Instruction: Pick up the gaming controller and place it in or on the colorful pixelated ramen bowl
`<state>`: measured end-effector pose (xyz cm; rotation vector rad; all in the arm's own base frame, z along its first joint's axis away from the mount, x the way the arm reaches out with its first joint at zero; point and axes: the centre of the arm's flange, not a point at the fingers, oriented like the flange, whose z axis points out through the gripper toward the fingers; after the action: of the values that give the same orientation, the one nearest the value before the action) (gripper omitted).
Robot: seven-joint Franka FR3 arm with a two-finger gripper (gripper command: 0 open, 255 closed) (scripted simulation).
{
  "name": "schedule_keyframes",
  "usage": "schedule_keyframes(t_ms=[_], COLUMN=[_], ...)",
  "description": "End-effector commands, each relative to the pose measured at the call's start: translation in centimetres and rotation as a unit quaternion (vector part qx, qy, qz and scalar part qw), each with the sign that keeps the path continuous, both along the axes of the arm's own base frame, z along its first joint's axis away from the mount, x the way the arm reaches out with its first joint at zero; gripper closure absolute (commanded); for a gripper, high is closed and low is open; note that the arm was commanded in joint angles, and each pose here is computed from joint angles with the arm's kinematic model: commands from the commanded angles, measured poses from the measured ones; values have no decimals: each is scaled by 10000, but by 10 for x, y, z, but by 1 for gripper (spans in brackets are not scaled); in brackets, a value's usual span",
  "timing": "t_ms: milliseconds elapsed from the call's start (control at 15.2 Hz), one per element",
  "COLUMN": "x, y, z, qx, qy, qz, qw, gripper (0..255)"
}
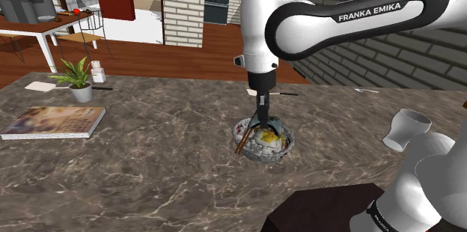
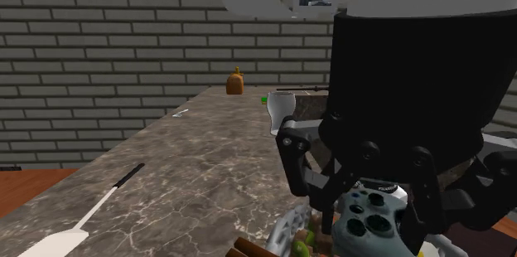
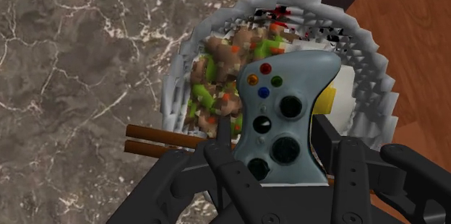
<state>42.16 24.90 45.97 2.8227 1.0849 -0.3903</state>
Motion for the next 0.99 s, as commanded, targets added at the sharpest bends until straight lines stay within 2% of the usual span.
schedule_keyframes(t_ms=[0, 396, 462, 792, 924], x=[1, 1, 1, 1, 6], y=[-1, -1, -1, -1, 4], z=[-4, -4, -4, -4, 22], qx=[2, 2, 2, 2, 2], qy=[-2, -2, -2, -2, -2], qz=[0, 0, 0, 0, 0], qw=[10000, 10000, 10000, 10000, 10000], gripper=[255, 255, 0, 0, 0])
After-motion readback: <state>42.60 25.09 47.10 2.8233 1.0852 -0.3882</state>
